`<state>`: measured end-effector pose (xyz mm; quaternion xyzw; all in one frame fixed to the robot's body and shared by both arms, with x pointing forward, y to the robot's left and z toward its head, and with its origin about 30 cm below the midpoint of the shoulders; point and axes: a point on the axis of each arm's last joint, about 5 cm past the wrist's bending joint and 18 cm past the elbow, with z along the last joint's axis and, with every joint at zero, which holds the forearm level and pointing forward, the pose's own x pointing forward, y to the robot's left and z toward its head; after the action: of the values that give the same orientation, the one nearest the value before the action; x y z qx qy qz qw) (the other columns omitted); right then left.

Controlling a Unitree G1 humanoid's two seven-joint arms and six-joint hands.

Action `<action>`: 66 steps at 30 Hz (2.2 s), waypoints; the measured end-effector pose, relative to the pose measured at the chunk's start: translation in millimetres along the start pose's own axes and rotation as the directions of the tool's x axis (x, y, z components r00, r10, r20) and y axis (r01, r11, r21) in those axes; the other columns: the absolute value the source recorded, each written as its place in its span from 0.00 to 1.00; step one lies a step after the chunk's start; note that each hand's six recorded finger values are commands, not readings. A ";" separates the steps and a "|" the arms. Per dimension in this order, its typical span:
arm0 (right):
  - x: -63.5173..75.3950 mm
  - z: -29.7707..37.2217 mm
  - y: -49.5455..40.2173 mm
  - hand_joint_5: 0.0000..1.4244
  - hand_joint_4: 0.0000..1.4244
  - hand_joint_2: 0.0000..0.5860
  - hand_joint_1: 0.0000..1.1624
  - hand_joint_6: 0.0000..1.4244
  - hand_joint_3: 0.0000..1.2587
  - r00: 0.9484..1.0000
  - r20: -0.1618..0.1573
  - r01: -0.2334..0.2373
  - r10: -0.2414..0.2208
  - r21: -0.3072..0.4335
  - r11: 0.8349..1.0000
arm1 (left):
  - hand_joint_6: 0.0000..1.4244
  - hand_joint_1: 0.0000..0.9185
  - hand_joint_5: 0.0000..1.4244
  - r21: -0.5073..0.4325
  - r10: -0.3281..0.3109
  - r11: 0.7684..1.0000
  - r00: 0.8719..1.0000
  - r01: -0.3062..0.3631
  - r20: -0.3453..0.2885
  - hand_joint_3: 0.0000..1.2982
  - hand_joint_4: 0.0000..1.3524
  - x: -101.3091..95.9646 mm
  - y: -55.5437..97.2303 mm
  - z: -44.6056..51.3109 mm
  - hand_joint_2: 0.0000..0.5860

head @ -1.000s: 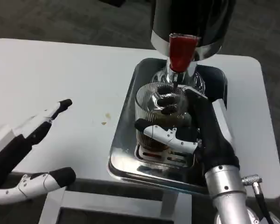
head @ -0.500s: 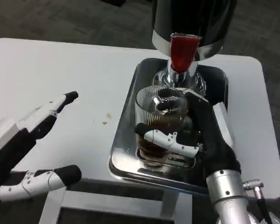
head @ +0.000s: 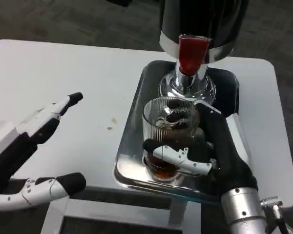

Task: Grasp the cup under the faucet to collect the drink, then remove the cup.

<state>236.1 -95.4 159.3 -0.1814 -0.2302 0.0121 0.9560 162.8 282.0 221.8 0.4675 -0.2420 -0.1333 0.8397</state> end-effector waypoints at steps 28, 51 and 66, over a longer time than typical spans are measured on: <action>-26.6 42.3 -34.4 0.62 0.49 0.26 0.71 0.68 0.51 0.973 0.212 -0.068 0.086 -0.092 0.993 | 0.00 0.00 0.00 0.065 -0.064 0.996 0.998 0.064 -0.005 0.00 0.00 -5.6 7.1 16.1 0.06; -48.9 49.6 -46.5 0.62 0.49 0.28 0.71 0.69 0.52 0.974 0.166 -0.138 0.154 -0.108 0.985 | 0.00 0.00 0.00 0.185 -0.179 0.968 0.983 0.167 0.046 0.00 0.00 -5.2 9.9 32.1 0.06; -58.4 56.3 -53.2 0.63 0.49 0.27 0.70 0.70 0.52 0.972 0.158 -0.160 0.173 -0.087 0.983 | 0.00 0.00 0.00 0.246 -0.230 0.947 0.970 0.205 0.080 0.00 0.00 -2.2 12.4 42.9 0.07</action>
<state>155.7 -132.2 199.2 -0.2336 -0.2927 0.0988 0.9220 138.1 258.6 250.8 0.5799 -0.2481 -0.2205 0.7440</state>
